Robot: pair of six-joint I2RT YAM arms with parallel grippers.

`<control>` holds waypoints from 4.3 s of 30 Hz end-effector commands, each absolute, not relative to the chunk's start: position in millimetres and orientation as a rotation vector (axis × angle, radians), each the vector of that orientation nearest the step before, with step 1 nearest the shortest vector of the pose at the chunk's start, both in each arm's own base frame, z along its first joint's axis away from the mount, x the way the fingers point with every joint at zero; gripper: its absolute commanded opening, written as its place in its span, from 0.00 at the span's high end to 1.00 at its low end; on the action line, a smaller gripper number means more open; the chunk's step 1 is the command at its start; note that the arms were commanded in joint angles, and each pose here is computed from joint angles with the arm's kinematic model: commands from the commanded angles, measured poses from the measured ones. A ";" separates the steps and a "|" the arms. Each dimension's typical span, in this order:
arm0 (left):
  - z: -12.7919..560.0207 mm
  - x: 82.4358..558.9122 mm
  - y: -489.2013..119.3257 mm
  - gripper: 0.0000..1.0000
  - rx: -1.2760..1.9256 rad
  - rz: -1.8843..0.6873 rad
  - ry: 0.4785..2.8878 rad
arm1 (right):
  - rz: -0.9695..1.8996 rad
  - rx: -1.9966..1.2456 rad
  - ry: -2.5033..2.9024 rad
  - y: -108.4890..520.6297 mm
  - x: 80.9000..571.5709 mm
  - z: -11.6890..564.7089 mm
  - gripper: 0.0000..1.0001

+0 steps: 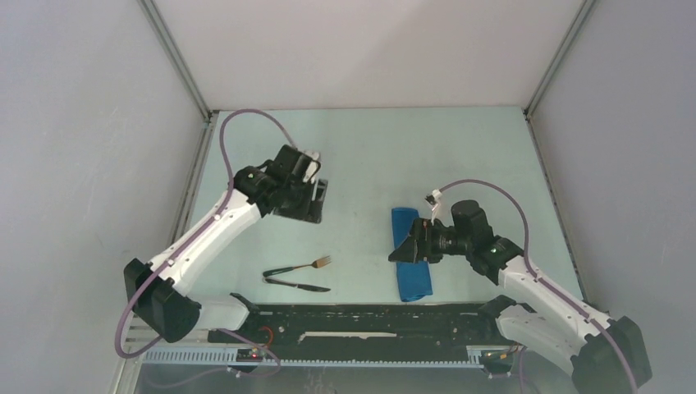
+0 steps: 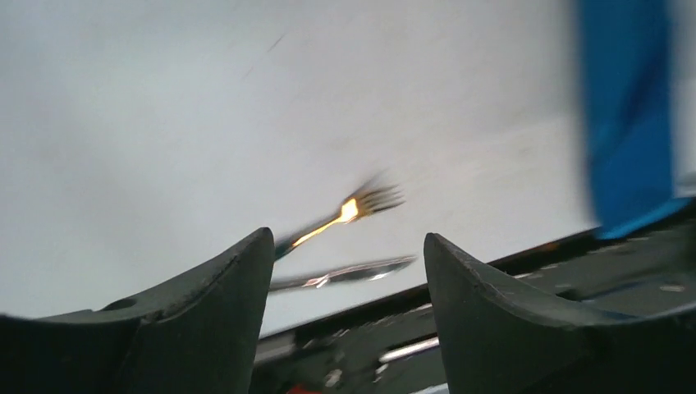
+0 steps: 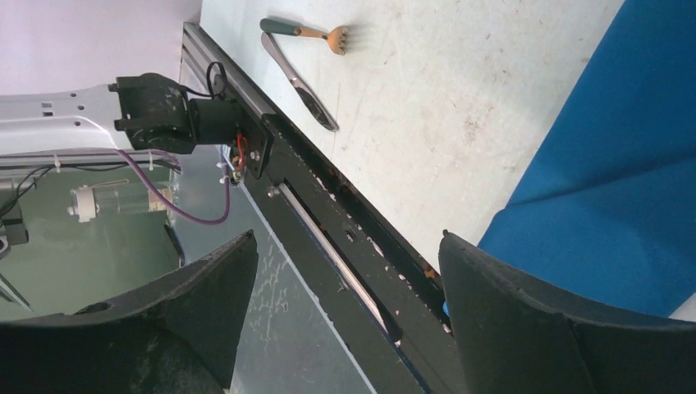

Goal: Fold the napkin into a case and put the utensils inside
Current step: Pick up the fork from the corner of the board, then stuff the fork into the folded napkin.

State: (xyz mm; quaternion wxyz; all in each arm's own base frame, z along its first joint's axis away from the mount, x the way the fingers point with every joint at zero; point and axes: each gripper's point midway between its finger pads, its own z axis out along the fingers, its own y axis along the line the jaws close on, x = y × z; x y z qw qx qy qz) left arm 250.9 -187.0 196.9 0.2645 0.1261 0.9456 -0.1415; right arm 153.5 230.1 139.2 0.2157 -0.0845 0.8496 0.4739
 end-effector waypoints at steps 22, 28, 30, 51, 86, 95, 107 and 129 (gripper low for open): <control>38.5 186.2 -132.8 0.52 0.937 0.170 2.869 | 1.341 -0.296 2.273 201.0 135.2 161.9 0.12; 31.9 180.3 -136.0 0.51 0.975 0.154 2.901 | 1.345 -0.302 2.269 200.8 134.7 162.6 0.12; 28.0 178.6 -135.4 0.48 0.990 0.166 2.922 | 1.347 -0.303 2.266 200.9 134.6 163.1 0.12; 11.8 189.3 -135.4 0.73 1.057 0.226 3.006 | 1.364 -0.275 2.230 201.0 136.3 172.6 0.13; 156.3 326.5 -254.3 1.00 0.182 -0.133 2.560 | 0.982 0.109 2.539 177.9 153.7 97.8 0.25; 158.9 301.4 -343.3 1.00 -0.336 -0.596 2.641 | 1.235 0.160 2.465 188.3 144.7 79.5 0.64; 149.9 309.5 -402.8 1.00 -0.418 -0.523 2.584 | 1.244 0.156 2.508 186.3 134.7 55.3 1.00; 115.9 327.0 -425.9 1.00 -0.236 -0.254 2.528 | 1.245 0.177 2.541 183.8 122.8 42.4 1.00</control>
